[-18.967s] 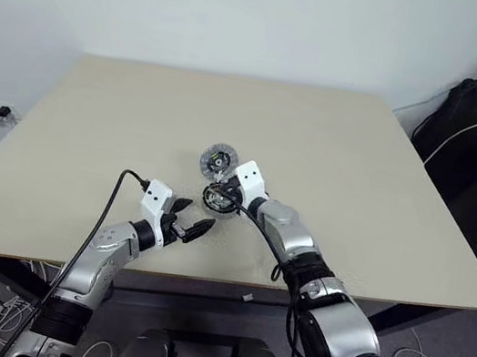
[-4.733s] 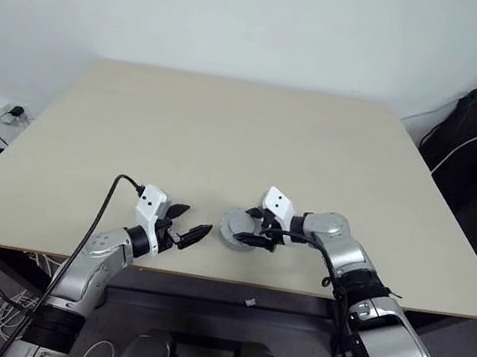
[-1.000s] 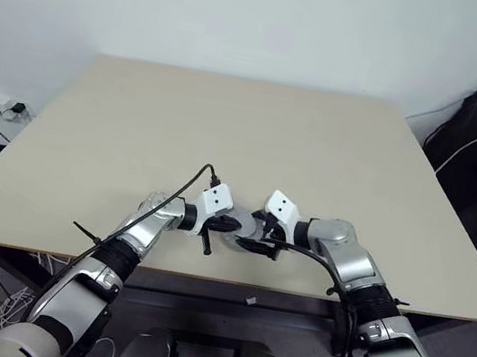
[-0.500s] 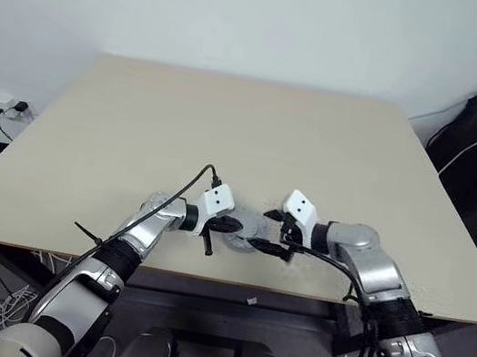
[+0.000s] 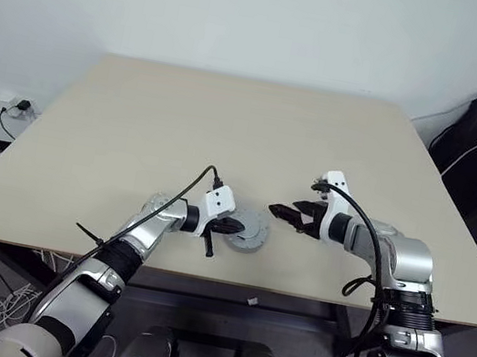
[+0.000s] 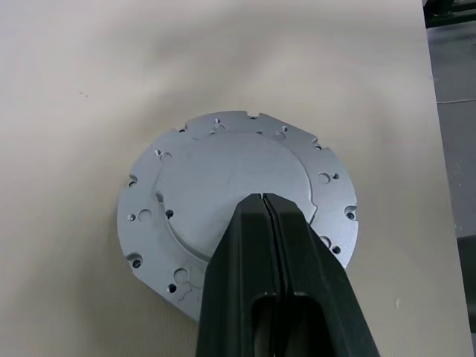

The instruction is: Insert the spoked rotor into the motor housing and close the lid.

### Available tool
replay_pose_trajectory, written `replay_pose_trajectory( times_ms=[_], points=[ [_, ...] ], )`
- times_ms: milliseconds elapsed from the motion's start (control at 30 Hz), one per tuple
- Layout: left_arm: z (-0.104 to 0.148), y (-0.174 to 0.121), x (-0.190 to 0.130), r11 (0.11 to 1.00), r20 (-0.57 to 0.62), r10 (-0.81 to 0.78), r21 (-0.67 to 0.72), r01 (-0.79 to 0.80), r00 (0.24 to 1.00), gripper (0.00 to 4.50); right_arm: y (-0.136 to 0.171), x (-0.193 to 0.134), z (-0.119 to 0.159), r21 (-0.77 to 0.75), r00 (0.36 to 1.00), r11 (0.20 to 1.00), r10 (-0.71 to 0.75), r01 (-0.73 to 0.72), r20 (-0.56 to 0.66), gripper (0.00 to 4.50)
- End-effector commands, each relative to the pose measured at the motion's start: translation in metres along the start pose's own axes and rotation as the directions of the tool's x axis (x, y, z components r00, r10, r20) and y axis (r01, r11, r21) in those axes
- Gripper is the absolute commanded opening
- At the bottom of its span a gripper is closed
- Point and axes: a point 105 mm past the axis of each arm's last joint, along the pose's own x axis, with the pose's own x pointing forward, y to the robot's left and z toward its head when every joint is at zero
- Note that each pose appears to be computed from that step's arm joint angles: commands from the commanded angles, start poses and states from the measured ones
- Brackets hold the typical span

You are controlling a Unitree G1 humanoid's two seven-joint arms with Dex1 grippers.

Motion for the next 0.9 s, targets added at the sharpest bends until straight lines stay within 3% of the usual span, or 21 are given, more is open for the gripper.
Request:
replay_pose_trajectory(
  times_ms=[33, 167, 400, 600, 900],
  points=[
    [-0.011, -0.002, 0.001, 1.000, -0.048, -0.016, -0.017, 0.015, 0.999, 0.00, 0.012, -0.003, 0.013, 0.028, 0.998, 0.999, 0.035, -0.036, 0.042, 4.46],
    [-0.011, -0.002, 0.001, 1.000, -0.048, -0.016, -0.017, 0.016, 0.999, 0.00, 0.009, 0.000, 0.010, 0.086, 1.000, 0.996, 0.011, -0.013, 0.025, 4.46],
    [-0.011, -0.002, 0.001, 1.000, -0.050, -0.020, -0.018, 0.019, 0.999, 0.00, -0.011, 0.012, -0.016, 0.264, 0.988, 0.955, -0.107, 0.133, -0.110, 4.46],
    [-0.010, -0.003, 0.001, 1.000, -0.048, -0.023, -0.018, 0.022, 0.999, 0.00, -0.001, 0.017, -0.021, 0.391, 0.989, 0.917, -0.030, 0.086, -0.147, 4.46],
    [-0.010, -0.003, 0.000, 1.000, -0.048, -0.023, -0.023, 0.021, 0.999, 0.00, 0.010, 0.022, -0.017, 0.461, 0.987, 0.887, 0.053, 0.023, -0.151, 4.46]
  ],
)
